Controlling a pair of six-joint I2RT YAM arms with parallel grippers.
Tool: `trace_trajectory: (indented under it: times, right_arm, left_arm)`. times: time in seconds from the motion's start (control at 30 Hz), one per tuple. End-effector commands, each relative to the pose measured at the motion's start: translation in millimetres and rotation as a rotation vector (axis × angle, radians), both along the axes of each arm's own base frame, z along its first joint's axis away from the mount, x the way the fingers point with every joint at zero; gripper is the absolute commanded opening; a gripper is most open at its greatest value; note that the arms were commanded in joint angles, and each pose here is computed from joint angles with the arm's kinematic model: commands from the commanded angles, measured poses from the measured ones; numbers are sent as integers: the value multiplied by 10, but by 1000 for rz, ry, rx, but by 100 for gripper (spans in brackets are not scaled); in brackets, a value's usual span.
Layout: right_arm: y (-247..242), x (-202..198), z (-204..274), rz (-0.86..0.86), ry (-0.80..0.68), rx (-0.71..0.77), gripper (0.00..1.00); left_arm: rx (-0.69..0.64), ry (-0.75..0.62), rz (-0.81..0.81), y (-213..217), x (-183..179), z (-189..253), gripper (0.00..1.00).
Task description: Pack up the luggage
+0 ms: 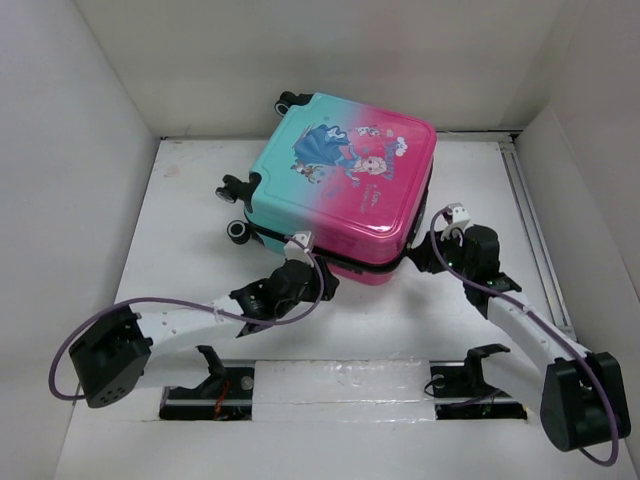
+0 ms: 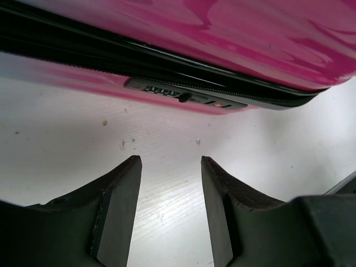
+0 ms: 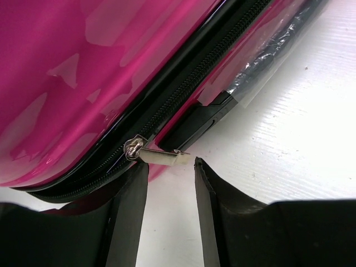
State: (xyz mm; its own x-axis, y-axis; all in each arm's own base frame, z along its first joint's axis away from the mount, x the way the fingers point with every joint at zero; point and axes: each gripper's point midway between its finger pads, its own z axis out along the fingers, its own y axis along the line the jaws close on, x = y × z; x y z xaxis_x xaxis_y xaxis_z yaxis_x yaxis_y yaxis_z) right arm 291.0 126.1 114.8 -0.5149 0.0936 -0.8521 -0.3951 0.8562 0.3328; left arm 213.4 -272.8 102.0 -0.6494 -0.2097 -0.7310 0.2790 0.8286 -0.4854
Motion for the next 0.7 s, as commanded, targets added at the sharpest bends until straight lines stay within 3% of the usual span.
trace_trajectory:
  times: [0.0,0.4,0.67]
  right_arm:
    - [-34,212,320,-20,-112,-11,45]
    - [140,334,390,-105,-176,-124,47]
    - [110,138,404,-248,-251,-148,50]
  left_arm:
    - [-75,-80,-36,-214,76,311,43]
    - [-94,-98,-26,-186,80,317,41]
    - [-103,-75,-44,-192,0,219,40]
